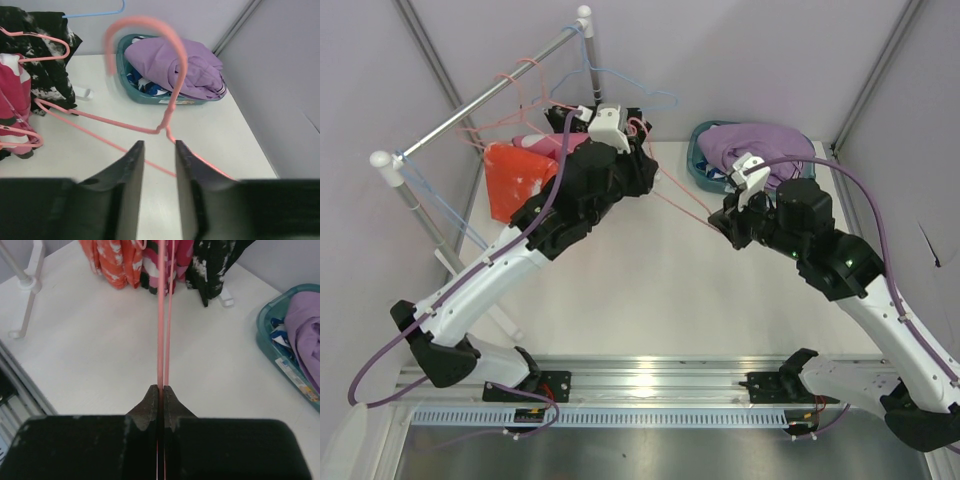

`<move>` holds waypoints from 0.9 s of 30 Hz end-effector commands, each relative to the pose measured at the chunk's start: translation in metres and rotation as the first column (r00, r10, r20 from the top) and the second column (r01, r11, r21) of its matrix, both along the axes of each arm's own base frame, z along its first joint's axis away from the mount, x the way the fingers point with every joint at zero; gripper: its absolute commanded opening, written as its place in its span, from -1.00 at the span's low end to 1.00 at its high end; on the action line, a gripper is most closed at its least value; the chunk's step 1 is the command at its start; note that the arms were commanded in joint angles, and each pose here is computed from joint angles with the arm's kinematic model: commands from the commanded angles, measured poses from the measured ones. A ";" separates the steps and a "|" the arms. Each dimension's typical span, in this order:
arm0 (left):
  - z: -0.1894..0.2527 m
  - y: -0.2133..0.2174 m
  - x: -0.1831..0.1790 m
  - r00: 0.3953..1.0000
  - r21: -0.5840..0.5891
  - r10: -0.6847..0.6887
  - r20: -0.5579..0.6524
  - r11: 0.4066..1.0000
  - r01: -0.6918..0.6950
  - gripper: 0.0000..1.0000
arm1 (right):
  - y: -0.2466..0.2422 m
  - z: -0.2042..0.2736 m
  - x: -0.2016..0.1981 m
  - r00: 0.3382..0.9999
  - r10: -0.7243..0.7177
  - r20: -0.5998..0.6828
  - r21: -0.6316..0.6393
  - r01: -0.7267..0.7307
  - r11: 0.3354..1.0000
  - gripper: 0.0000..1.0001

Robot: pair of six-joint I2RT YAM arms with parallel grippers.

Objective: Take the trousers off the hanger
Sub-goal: Pass the hanger from the left arm to the right, then pass the hanger from the right arm to the left

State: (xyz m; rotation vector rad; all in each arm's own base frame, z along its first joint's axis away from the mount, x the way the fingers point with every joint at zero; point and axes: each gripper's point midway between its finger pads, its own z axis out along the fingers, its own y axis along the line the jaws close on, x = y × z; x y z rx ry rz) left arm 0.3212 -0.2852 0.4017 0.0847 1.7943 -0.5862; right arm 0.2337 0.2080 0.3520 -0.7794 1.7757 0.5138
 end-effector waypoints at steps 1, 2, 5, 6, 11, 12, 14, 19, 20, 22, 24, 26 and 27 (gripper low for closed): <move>0.022 -0.001 -0.012 0.999 -0.076 -0.031 0.023 0.997 0.033 -0.21 | -0.002 0.033 0.012 0.994 -0.069 0.090 0.097 0.060 0.993 -1.00; 0.025 0.000 -0.013 0.999 -0.082 -0.030 0.023 0.996 0.032 0.01 | 0.000 0.036 0.012 0.993 -0.060 0.104 0.105 0.049 0.993 -1.00; 0.031 0.002 -0.018 0.999 -0.110 -0.037 0.016 0.993 0.039 0.35 | 0.003 0.041 0.010 0.992 -0.046 0.116 0.122 0.031 0.992 -1.00; 0.032 0.001 -0.020 0.999 -0.139 -0.044 0.004 0.989 0.044 0.44 | 0.003 0.046 0.009 0.991 -0.044 0.124 0.133 0.028 0.991 -1.00; 0.046 0.009 -0.032 0.999 -0.264 -0.027 -0.019 0.964 0.021 0.99 | 0.002 0.059 0.007 0.986 -0.062 0.153 0.182 0.034 0.983 -1.00; 0.051 0.010 -0.034 0.999 -0.311 -0.027 -0.023 0.950 0.019 0.99 | 0.003 0.059 0.007 0.986 -0.064 0.151 0.182 0.036 0.983 -1.00; 0.043 0.004 -0.037 0.998 -0.367 -0.052 -0.030 0.929 0.037 0.99 | 0.003 0.059 0.010 0.987 -0.074 0.144 0.185 0.047 0.982 -1.00; 0.060 -0.010 -0.049 0.992 -0.561 -0.120 -0.049 0.824 0.072 0.94 | 0.013 0.065 0.003 0.991 -0.024 0.129 0.229 -0.006 0.973 -1.00; 0.059 -0.015 -0.050 0.989 -0.576 -0.137 -0.055 0.813 0.080 0.91 | 0.015 0.068 0.001 0.991 -0.014 0.135 0.243 -0.020 0.970 -1.00; 0.064 -0.029 -0.053 0.984 -0.615 -0.170 -0.054 0.782 0.102 0.88 | 0.018 0.071 -0.005 0.990 0.017 0.137 0.258 -0.052 0.965 -1.00; 0.067 -0.038 -0.053 0.984 -0.623 -0.174 -0.037 0.774 0.113 0.86 | 0.021 0.071 -0.009 0.992 0.028 0.122 0.279 -0.062 0.958 -1.00; 0.062 -0.050 -0.050 0.983 -0.622 -0.173 -0.057 0.777 0.101 0.80 | 0.023 0.075 -0.011 0.992 0.035 0.123 0.306 -0.071 0.949 -1.00; 0.060 -0.053 -0.049 0.983 -0.621 -0.170 -0.067 0.778 0.093 0.79 | 0.024 0.075 -0.013 0.992 0.042 0.122 0.311 -0.078 0.947 -1.00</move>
